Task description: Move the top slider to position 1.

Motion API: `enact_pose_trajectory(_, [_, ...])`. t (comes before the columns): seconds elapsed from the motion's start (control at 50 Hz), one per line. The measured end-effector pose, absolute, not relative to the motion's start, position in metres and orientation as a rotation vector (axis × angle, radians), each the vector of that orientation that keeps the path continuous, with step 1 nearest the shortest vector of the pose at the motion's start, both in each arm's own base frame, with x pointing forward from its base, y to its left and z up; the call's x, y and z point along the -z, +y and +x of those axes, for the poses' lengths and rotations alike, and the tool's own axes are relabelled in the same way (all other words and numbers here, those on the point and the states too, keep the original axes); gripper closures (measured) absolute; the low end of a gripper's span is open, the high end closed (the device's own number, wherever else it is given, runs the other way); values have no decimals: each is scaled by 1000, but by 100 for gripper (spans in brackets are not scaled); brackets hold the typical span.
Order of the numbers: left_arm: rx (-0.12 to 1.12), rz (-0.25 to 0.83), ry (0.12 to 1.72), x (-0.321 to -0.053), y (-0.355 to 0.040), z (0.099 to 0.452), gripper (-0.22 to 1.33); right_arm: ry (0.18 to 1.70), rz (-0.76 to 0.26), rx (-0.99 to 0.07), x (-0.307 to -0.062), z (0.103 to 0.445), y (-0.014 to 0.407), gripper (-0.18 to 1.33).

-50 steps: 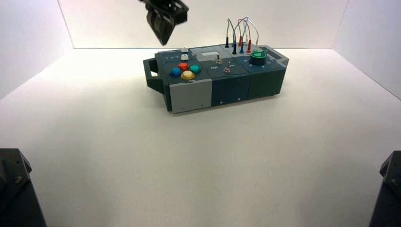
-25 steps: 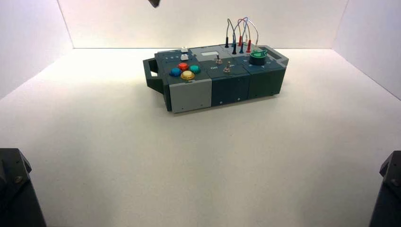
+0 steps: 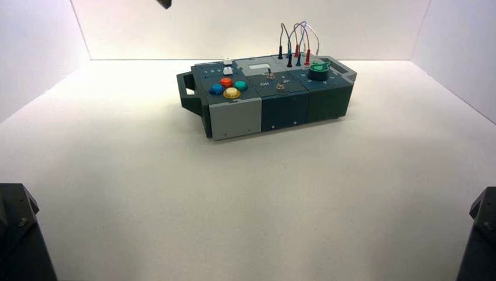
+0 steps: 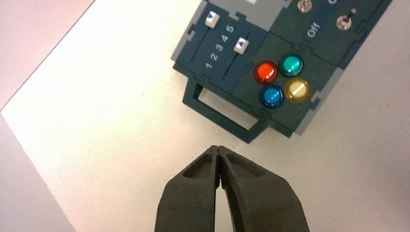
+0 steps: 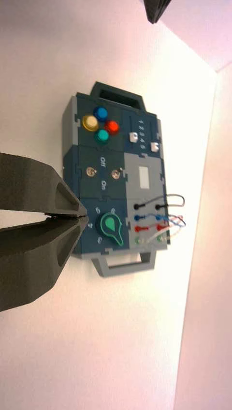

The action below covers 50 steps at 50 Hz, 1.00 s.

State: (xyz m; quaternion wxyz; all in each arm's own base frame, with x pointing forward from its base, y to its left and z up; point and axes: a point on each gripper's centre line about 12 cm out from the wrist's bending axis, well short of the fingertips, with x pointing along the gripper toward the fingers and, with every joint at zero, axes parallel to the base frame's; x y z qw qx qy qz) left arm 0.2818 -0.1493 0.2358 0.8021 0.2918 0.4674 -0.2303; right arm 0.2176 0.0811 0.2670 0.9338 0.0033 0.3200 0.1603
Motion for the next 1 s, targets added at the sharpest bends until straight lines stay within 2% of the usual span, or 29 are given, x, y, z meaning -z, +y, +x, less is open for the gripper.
enact_pose_trajectory(0.22, [507,619,970,-228,-148,277,126,678,-3,-350,-265,225,91,129])
enact_pose_trajectory(0.52, [555,628,844,-218,-171,309,126,674,-1,-352,-266,225,91,129])
enact_pose_trajectory(1.0, [603,693,922,-145,-211,371,126,657,2,-353,-267,222,90,129])
